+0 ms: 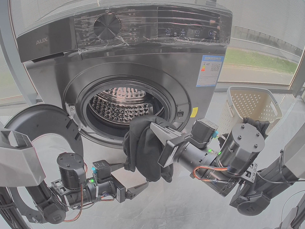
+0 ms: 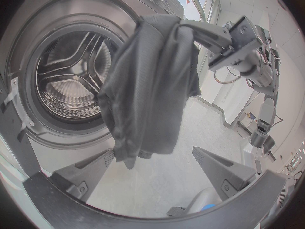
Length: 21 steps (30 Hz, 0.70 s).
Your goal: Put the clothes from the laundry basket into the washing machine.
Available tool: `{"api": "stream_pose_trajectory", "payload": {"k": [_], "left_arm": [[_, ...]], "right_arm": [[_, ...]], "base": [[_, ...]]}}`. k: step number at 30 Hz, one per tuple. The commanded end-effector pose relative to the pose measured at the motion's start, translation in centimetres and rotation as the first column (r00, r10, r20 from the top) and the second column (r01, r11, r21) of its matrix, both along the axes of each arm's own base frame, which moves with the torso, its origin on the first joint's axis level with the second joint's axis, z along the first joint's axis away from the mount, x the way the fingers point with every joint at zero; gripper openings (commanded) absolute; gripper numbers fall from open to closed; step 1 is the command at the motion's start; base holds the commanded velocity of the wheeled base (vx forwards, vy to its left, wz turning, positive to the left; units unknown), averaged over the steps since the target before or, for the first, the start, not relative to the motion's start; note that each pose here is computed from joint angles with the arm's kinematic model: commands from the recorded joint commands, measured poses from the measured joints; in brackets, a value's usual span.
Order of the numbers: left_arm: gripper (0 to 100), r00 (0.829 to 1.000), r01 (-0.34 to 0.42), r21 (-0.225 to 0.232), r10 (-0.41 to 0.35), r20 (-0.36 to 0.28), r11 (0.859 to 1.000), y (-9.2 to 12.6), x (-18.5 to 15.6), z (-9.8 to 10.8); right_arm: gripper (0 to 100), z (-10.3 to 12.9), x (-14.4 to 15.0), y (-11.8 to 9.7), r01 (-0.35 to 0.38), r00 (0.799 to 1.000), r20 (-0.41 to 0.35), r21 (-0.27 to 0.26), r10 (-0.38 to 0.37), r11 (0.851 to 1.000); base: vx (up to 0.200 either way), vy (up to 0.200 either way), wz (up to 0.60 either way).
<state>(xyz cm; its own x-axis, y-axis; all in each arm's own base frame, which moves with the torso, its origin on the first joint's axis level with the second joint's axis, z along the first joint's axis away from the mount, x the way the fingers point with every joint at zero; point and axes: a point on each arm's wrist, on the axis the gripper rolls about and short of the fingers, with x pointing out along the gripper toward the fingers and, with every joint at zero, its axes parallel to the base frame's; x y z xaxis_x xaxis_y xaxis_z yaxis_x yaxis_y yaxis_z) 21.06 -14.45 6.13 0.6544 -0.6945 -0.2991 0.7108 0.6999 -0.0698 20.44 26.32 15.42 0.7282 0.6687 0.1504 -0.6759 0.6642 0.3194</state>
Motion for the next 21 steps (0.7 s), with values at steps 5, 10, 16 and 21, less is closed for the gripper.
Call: {"api": "stream_pose_trajectory", "payload": {"k": [5, 10, 16, 21], "left_arm": [[100, 0.996, 0.058, 0.02, -0.056, -0.065, 0.998, -1.2, -1.1, -1.8], [100, 0.994, 0.063, 0.031, -0.06, -0.089, 0.998, -1.6, -0.7, -3.1], [100, 0.992, 0.061, 0.002, -0.061, -0.107, 0.998, -2.4, -0.4, -4.0], [100, 0.991, 0.055, 0.012, -0.053, -0.12, 0.998, -2.5, -0.4, -4.5]], "right_arm": [[0, 0.3, 1.4, 0.9, 0.022, 1.0, 0.019, 0.028, -0.022, 0.999], [0, 0.6, 1.5, 1.1, 0.025, 0.999, 0.027, 0.039, -0.026, 0.999], [0, 0.7, 1.8, 1.1, 0.031, 0.999, 0.032, 0.047, -0.032, 0.998], [0, 1.2, 2.3, 1.1, 0.041, 0.998, 0.045, 0.064, -0.043, 0.997]], "base": [[0.0, 0.0, 0.0], [0.0, 0.0, 0.0], [0.0, 0.0, 0.0], [0.0, 0.0, 0.0]]}}
